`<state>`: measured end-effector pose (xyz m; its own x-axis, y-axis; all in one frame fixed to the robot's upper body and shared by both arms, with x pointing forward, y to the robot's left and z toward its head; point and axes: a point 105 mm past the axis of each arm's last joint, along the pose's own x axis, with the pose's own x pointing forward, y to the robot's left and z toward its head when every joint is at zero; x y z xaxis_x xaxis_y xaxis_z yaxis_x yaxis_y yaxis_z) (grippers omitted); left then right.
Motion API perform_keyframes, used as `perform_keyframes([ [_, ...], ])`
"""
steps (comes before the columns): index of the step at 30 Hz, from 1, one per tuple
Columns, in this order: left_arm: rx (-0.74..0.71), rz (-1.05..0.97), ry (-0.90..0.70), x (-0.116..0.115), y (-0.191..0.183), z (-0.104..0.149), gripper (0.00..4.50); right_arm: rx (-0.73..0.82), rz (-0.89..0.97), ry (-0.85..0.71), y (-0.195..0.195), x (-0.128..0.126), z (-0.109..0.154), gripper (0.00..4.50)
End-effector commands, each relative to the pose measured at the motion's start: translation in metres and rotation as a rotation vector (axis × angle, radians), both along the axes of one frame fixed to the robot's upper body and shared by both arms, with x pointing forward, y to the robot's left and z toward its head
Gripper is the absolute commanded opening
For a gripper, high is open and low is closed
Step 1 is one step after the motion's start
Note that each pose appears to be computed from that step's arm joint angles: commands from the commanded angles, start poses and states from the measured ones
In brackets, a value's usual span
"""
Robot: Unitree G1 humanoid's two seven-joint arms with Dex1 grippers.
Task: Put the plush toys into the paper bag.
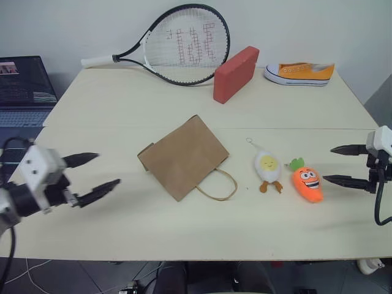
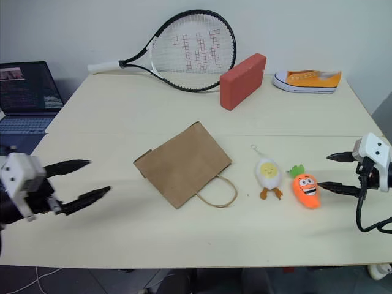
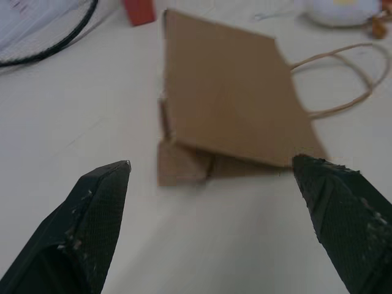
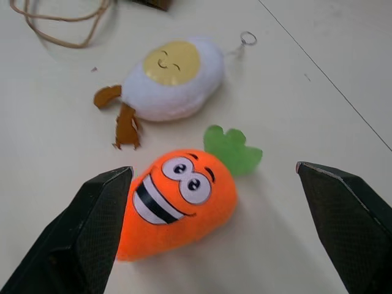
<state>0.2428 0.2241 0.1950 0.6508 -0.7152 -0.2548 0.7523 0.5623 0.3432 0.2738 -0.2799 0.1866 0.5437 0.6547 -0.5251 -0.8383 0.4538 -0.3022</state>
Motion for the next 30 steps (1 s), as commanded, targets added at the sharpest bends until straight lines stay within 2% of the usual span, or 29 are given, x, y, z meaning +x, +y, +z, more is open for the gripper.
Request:
perform_keyframes([
  [1, 0.004, -0.148, -0.016, 0.002, -0.046, 0.003, 4.5, 0.008, 0.055, -0.039, 0.017, -0.011, 0.017, 4.49],
  [4, -0.042, -0.264, -0.033, 0.008, -0.079, 0.007, 4.5, 0.025, 0.094, -0.032, 0.033, -0.02, 0.018, 4.49],
  [8, -0.029, -0.419, 0.028, 0.01, -0.123, -0.013, 4.5, 0.062, 0.133, -0.004, 0.054, -0.036, 0.017, 4.49],
  [11, -0.011, -0.446, 0.042, 0.02, -0.145, -0.028, 4.5, 0.08, 0.132, 0.025, 0.061, -0.044, 0.013, 4.49],
  [13, 0.0, -0.446, 0.048, 0.024, -0.153, -0.036, 4.5, 0.087, 0.132, 0.04, 0.063, -0.048, 0.01, 4.49],
  [17, 0.053, -0.462, 0.082, 0.027, -0.168, -0.069, 4.5, 0.107, 0.154, 0.076, 0.075, -0.059, 0.006, 4.49],
  [25, 0.071, -0.443, 0.074, 0.038, -0.185, -0.094, 4.5, 0.135, 0.194, 0.109, 0.091, -0.069, 0.001, 4.49],
  [28, 0.062, -0.468, 0.081, 0.037, -0.193, -0.099, 3.91, 0.146, 0.205, 0.112, 0.096, -0.071, 0.001, 4.5],
  [30, 0.06, -0.482, 0.082, 0.036, -0.196, -0.101, 3.33, 0.146, 0.207, 0.114, 0.097, -0.072, 0.0, 4.5],
])
